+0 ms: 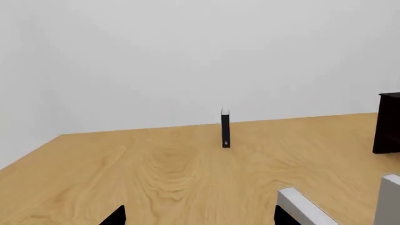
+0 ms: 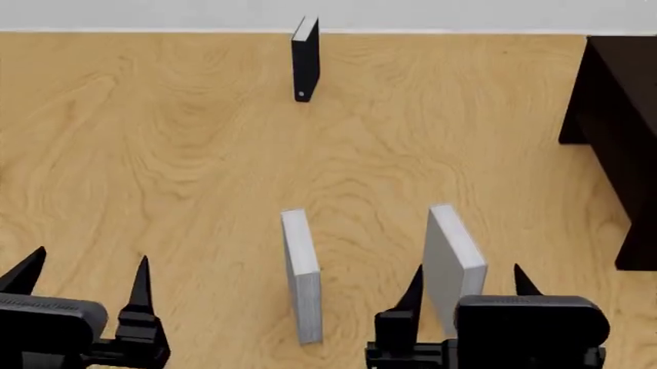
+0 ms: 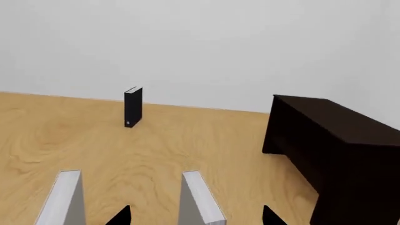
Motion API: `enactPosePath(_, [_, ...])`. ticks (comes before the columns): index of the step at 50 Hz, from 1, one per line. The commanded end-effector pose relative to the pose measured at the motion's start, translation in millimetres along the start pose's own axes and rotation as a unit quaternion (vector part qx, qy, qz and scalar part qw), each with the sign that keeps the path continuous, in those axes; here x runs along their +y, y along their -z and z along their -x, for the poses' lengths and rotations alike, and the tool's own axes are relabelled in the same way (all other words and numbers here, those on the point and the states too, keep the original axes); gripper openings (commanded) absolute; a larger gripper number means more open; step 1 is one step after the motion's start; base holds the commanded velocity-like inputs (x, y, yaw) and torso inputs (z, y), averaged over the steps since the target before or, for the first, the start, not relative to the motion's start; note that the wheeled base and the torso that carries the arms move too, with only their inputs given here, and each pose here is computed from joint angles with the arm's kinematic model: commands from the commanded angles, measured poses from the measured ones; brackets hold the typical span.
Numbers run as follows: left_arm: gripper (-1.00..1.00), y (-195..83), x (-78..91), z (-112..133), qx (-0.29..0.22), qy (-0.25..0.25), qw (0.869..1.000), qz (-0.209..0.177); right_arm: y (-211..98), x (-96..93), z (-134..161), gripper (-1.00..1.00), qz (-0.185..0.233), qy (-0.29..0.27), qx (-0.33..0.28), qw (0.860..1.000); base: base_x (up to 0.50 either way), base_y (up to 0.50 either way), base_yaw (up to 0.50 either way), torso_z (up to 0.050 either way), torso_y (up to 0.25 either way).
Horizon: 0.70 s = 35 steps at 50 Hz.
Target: Pick up the book on the right and place it on the cabinet shelf.
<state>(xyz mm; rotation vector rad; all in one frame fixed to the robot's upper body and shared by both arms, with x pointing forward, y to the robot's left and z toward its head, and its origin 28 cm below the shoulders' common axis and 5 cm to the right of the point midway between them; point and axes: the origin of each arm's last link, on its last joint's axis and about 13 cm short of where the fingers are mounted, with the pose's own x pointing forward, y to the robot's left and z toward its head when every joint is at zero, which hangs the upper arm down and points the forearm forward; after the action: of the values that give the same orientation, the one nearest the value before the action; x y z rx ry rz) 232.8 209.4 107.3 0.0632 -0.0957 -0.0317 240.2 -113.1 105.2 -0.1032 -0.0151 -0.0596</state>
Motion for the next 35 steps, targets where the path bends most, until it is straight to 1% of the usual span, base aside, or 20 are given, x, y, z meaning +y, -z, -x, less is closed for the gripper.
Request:
enactPosePath(1, [1.00, -19.9, 1.2, -0.2, -0.011, -0.003, 1.000, -0.006, -17.6, -5.1, -3.8, 1.00, 0.001, 0.005, -0.002, 1.000, 0.00, 0.00, 0.00, 0.050, 0.000])
enactPosePath(8, [1.00, -30.1, -0.5, 0.4, -0.015, 0.005, 1.000, -0.002, -19.4, -3.4, -5.6, 1.00, -0.001, 0.001, 0.005, 1.000, 0.00, 0.00, 0.00, 0.050, 0.000])
enactPosePath(11, [1.00, -28.0, -2.2, -0.2, -0.015, 0.010, 1.000, 0.000, -16.7, -3.2, -7.4, 1.00, -0.008, 0.001, 0.002, 1.000, 0.00, 0.00, 0.00, 0.050, 0.000])
enactPosePath(19, [1.00, -27.0, -2.6, -0.9, -0.014, 0.010, 1.000, 0.001, -14.4, -3.4, -8.6, 1.00, -0.005, 0.005, 0.003, 1.000, 0.00, 0.00, 0.00, 0.050, 0.000])
enactPosePath(27, [1.00, -27.0, -2.6, -0.9, -0.014, 0.010, 1.000, 0.001, -14.4, -3.4, -8.6, 1.00, -0.005, 0.005, 0.003, 1.000, 0.00, 0.00, 0.00, 0.000, 0.000])
enactPosePath(28, [1.00, -26.2, -0.2, -0.2, 0.014, 0.005, 1.000, -0.005, -14.4, -3.5, -7.9, 1.00, -0.015, 0.001, -0.002, 1.000, 0.00, 0.00, 0.00, 0.000, 0.000])
enactPosePath(29, [1.00, -34.9, 4.6, 2.9, -0.012, 0.009, 0.999, 0.039, -13.8, -3.6, -7.3, 1.00, -0.012, 0.002, 0.000, 1.000, 0.00, 0.00, 0.00, 0.000, 0.000])
enactPosePath(30, [1.00, -37.0, 8.5, 6.2, -0.031, 0.024, 0.998, 0.053, -13.1, -3.5, -7.1, 1.00, -0.011, 0.002, -0.002, 1.000, 0.00, 0.00, 0.00, 0.000, 0.000])
enactPosePath(31, [1.00, -34.6, 12.7, 5.5, -0.021, 0.012, 0.999, 0.033, -12.2, -3.4, -6.8, 1.00, -0.009, 0.003, -0.002, 1.000, 0.00, 0.00, 0.00, 0.000, 0.000])
enactPosePath(32, [1.00, -32.7, 16.5, 4.2, -0.011, 0.005, 0.999, 0.034, -11.8, -3.3, -6.2, 1.00, -0.010, 0.003, -0.003, 1.000, 0.00, 0.00, 0.00, 0.000, 0.000])
enactPosePath(33, [1.00, -32.6, 21.0, 2.8, -0.001, -0.002, 0.998, 0.056, -11.6, -3.0, -5.5, 1.00, -0.009, 0.003, -0.004, 1.000, 0.00, 0.00, 0.00, 0.000, 0.000])
enactPosePath(34, [1.00, -32.8, 25.6, 2.5, -0.001, -0.003, 0.996, 0.085, -11.2, -2.8, -4.9, 1.00, -0.009, 0.002, -0.005, 1.000, 0.00, 0.00, 0.00, 0.000, 0.000])
enactPosePath(35, [1.00, -33.6, 32.0, 1.9, -0.004, -0.011, 0.995, 0.096, -10.2, -2.9, -4.5, 1.00, -0.010, 0.002, -0.006, 1.000, 0.00, 0.00, 0.00, 0.000, 0.000])
